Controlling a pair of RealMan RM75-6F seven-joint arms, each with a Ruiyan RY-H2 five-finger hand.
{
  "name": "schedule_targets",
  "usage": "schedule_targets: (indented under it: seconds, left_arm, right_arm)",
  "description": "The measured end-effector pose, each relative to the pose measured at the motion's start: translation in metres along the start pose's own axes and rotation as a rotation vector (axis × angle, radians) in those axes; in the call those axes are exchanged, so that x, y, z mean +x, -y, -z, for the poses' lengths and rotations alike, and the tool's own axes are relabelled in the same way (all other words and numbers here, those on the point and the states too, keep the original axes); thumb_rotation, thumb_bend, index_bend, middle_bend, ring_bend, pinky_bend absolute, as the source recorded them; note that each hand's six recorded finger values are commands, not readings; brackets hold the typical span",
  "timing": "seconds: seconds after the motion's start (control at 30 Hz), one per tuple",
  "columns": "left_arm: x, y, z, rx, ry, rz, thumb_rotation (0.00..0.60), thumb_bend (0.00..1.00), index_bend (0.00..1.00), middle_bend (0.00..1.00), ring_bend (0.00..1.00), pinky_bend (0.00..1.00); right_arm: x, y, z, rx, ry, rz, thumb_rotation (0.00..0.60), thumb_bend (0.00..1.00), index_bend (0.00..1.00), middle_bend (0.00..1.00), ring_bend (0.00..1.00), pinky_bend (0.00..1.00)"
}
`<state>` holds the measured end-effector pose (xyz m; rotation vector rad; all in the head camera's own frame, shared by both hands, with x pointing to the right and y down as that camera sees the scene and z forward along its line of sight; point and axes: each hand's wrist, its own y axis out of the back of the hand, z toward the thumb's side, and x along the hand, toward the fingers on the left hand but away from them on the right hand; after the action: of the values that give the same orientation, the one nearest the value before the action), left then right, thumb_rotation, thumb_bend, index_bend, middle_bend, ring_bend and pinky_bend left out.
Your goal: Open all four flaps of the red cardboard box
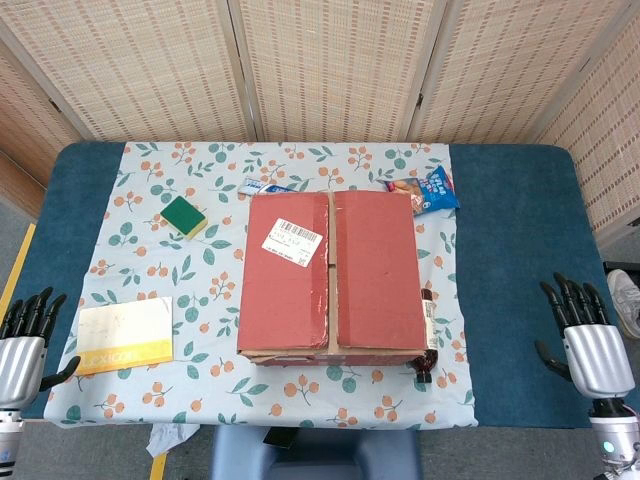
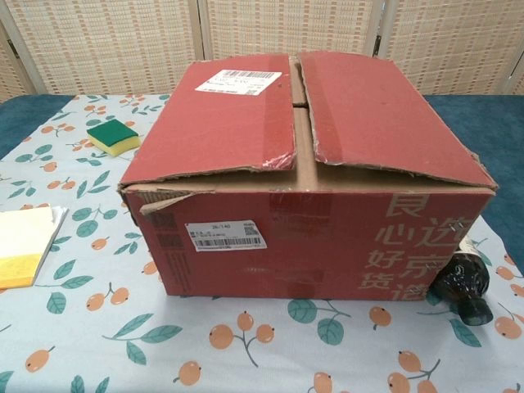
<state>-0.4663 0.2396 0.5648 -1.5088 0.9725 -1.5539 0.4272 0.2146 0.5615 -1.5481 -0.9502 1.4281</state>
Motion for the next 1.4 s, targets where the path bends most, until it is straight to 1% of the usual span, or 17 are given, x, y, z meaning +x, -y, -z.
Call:
schedule_targets:
  seconds: [0.23, 0.43, 0.6, 0.73, 0.93, 1.07, 1.17, 1.4]
  left_arm:
    - [0.001, 0.003, 0.000, 0.009, -0.001, 0.010, 0.600, 0.28, 0.00, 0.01, 0.01, 0.02]
    - [0.003, 0.003, -0.001, -0.001, 0.001, 0.013, 0.600, 0.28, 0.00, 0.01, 0.01, 0.02]
    - [0.005, 0.005, -0.002, -0.001, 0.009, 0.021, 0.600, 0.28, 0.00, 0.01, 0.01, 0.02]
    - [0.005, 0.005, -0.001, -0.014, 0.010, 0.023, 0.600, 0.28, 0.00, 0.01, 0.01, 0.02]
    - [0.005, 0.006, -0.001, -0.019, 0.013, 0.031, 0.600, 0.28, 0.00, 0.01, 0.01, 0.02]
    - [0.007, 0.008, 0.001, -0.026, 0.006, 0.043, 0.600, 0.28, 0.00, 0.01, 0.01, 0.02]
    - [0.007, 0.008, 0.002, -0.043, 0.003, 0.048, 0.600, 0.28, 0.00, 0.01, 0.01, 0.02]
    - [0.009, 0.007, 0.009, -0.088, -0.014, 0.057, 0.600, 0.28, 0.00, 0.01, 0.01, 0.02]
  right_arm:
    - [0.001, -0.003, -0.001, -0.001, -0.004, 0.017, 0.600, 0.37, 0.00, 0.00, 0.00, 0.00]
    - [0.000, -0.002, -0.008, -0.027, -0.036, 0.023, 0.600, 0.37, 0.00, 0.00, 0.00, 0.00]
    - [-0.004, -0.010, -0.023, -0.067, -0.108, 0.077, 0.600, 0.37, 0.00, 0.00, 0.00, 0.00]
    - [-0.007, -0.015, -0.039, -0.093, -0.167, 0.066, 0.600, 0.37, 0.00, 0.00, 0.00, 0.00]
    - [-0.014, -0.024, -0.081, -0.142, -0.284, -0.010, 0.600, 0.37, 0.00, 0.00, 0.00, 0.00]
    - [-0.019, -0.027, -0.115, -0.118, -0.379, -0.047, 0.600, 0.37, 0.00, 0.00, 0.00, 0.00]
    - [-0.023, -0.029, -0.143, -0.118, -0.447, -0.049, 0.600, 0.37, 0.00, 0.00, 0.00, 0.00]
    - [-0.030, -0.022, -0.193, -0.166, -0.525, -0.017, 0.600, 0.37, 0.00, 0.00, 0.00, 0.00]
